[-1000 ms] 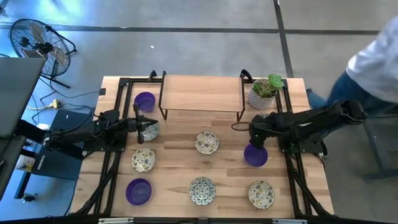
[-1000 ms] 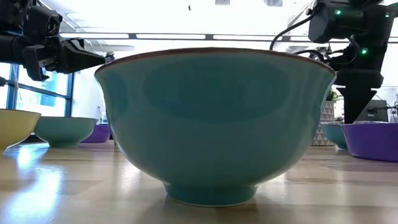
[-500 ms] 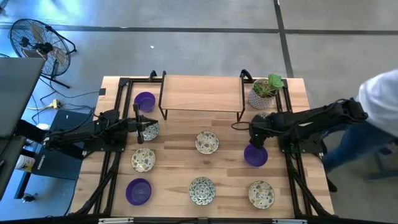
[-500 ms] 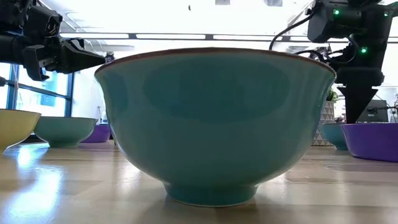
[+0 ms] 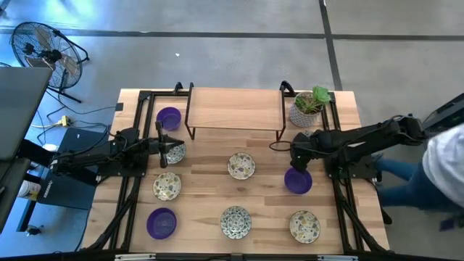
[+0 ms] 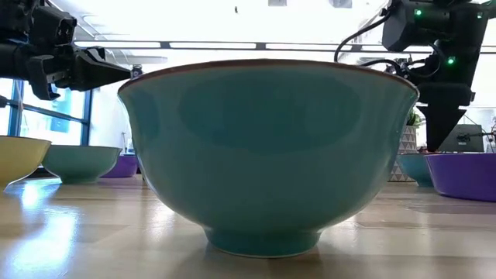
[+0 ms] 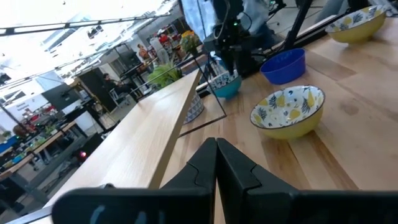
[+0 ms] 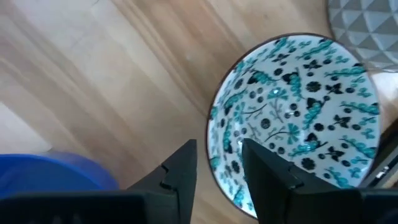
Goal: Pick & Place Mini bowls
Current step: Put the top right blue bowl on the shelf
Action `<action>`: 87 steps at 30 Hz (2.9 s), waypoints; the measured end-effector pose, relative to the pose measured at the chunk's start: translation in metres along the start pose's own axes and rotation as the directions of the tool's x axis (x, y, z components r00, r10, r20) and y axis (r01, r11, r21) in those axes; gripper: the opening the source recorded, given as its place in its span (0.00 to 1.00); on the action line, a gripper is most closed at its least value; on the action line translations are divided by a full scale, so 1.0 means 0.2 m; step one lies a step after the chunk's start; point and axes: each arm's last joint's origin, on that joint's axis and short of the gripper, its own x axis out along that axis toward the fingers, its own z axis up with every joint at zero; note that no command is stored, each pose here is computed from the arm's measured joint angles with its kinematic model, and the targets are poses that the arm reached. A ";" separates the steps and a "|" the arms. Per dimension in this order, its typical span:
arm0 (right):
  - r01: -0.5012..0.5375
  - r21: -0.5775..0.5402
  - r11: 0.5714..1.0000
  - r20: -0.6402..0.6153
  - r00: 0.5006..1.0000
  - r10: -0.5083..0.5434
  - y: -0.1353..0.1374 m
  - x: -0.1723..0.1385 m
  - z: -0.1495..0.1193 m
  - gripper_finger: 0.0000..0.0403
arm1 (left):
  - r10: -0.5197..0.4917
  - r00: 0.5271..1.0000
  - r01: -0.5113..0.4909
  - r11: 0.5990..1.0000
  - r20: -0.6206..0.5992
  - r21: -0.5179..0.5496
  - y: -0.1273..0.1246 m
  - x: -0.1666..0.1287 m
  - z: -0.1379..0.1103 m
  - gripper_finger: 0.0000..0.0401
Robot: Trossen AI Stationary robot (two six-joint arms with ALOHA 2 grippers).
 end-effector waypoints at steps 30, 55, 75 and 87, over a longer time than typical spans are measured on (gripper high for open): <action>0.098 -0.056 0.994 -0.069 0.992 -0.102 0.06 0.12 0.03 0.18 | -0.018 1.000 0.018 1.000 0.018 0.000 0.00 0.00 0.00 0.00; -0.016 -0.094 0.995 -0.041 0.999 0.012 0.13 -0.14 0.12 0.03 | -0.017 1.000 0.017 1.000 0.017 -0.002 0.00 0.00 0.00 0.00; -0.415 -0.329 0.848 0.190 0.851 0.490 0.38 -0.74 0.18 0.03 | -0.017 1.000 0.017 1.000 0.018 0.001 0.00 0.00 0.01 0.00; -0.257 -0.532 0.807 0.435 0.735 0.521 0.37 -0.99 0.50 0.03 | -0.015 0.999 0.015 1.000 0.030 0.007 0.00 0.00 0.01 0.00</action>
